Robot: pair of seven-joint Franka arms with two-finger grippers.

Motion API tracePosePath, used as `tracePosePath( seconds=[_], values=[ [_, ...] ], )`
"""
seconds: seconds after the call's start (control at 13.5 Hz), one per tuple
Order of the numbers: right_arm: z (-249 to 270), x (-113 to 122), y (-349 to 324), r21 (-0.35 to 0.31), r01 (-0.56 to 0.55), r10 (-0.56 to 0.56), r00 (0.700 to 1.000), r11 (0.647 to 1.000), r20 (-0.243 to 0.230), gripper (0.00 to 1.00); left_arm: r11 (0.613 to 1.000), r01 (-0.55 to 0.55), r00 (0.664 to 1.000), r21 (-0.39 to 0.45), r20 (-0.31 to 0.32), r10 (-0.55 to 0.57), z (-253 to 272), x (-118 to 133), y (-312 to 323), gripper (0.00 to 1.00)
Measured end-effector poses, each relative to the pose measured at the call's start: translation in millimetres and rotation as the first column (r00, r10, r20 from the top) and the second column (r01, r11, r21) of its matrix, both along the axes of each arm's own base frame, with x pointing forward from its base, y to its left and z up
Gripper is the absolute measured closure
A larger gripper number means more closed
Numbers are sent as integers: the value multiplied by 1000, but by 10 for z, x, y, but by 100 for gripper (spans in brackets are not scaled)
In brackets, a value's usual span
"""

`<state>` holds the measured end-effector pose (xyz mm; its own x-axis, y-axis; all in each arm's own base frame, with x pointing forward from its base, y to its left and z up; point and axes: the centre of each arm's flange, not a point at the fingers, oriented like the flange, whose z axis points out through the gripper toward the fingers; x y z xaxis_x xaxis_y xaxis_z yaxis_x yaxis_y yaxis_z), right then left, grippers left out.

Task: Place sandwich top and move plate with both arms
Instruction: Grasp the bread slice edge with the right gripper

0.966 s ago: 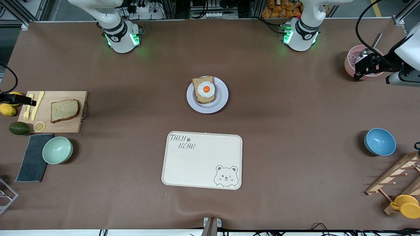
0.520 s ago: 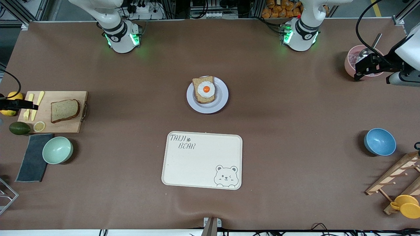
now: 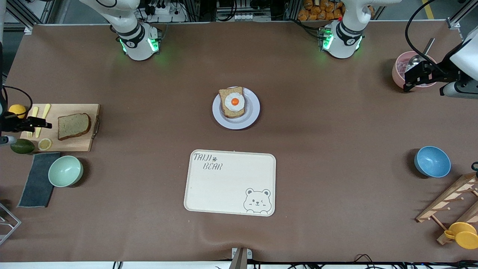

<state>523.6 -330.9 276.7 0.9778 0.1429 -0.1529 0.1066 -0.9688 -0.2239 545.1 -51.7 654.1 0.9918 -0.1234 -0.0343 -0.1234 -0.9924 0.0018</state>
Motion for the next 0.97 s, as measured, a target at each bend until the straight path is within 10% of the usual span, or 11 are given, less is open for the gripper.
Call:
tracePosePath(
  seconds=[0.97],
  values=[
    [-774, -278, -310, 107, -15, 13, 1000, 994, 20, 50, 1000, -3, 1000, 0, 0, 3, 0, 2, 18, 0]
  ],
)
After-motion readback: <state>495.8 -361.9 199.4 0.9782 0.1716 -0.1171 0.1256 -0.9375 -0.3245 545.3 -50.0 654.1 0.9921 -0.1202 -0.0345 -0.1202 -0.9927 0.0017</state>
